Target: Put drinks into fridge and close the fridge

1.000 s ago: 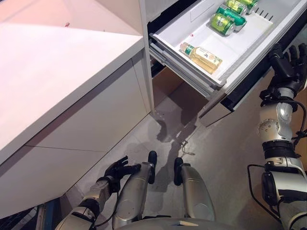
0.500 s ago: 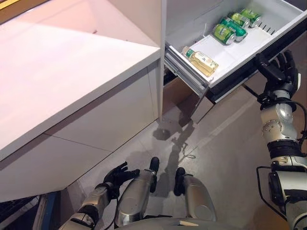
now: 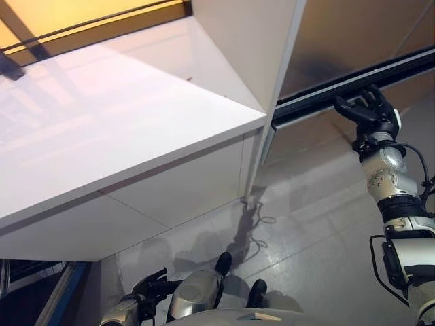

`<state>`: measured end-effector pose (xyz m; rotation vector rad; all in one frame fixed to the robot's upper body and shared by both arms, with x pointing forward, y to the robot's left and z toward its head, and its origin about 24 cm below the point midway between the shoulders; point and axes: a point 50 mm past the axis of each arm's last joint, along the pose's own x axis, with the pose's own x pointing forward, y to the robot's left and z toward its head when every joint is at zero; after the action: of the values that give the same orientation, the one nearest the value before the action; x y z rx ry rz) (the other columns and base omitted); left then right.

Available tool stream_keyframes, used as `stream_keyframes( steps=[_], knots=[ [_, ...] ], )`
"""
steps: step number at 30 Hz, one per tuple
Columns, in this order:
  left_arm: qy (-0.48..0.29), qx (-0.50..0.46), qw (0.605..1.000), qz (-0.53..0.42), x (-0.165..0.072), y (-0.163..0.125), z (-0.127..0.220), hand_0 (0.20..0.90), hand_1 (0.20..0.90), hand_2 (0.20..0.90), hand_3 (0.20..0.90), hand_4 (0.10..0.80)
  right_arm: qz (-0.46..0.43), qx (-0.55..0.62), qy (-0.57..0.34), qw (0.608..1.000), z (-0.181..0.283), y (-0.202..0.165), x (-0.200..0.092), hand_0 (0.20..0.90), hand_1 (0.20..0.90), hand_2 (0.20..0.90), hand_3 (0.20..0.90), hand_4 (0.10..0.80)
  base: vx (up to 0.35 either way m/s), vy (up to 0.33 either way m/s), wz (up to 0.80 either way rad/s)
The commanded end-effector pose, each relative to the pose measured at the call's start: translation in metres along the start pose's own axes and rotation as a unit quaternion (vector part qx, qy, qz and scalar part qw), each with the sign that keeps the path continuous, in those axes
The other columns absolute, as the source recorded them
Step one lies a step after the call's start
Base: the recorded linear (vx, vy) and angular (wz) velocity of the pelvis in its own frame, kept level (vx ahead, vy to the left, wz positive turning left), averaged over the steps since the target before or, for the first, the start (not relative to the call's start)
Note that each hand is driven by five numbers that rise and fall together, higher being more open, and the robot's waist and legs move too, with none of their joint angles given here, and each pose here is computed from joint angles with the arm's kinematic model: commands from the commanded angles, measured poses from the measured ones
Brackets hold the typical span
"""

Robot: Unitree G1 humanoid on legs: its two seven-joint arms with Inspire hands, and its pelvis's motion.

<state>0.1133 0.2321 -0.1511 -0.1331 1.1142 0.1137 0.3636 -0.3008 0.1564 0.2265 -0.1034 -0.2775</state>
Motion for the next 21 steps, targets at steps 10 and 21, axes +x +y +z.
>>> stream_keyframes(
  steps=[10, 21],
  knots=[
    [0.025, 0.044, 0.998, 0.021, -0.011, 0.031, -0.016, 0.900, 0.900, 0.900, 0.900, 0.800, 0.038, -0.061, -0.214, 0.974, 0.096, 0.045, 0.005, 0.900, 0.900, 0.900, 0.900, 0.800, -0.017, -0.005, -0.06],
    [0.036, 0.020, 0.999, 0.015, -0.008, 0.021, -0.022, 0.900, 0.900, 0.900, 0.900, 0.800, -0.016, -0.104, -0.307, 0.946, 0.119, 0.027, -0.027, 0.900, 0.900, 0.900, 0.900, 0.800, -0.071, -0.021, -0.37]
  ],
)
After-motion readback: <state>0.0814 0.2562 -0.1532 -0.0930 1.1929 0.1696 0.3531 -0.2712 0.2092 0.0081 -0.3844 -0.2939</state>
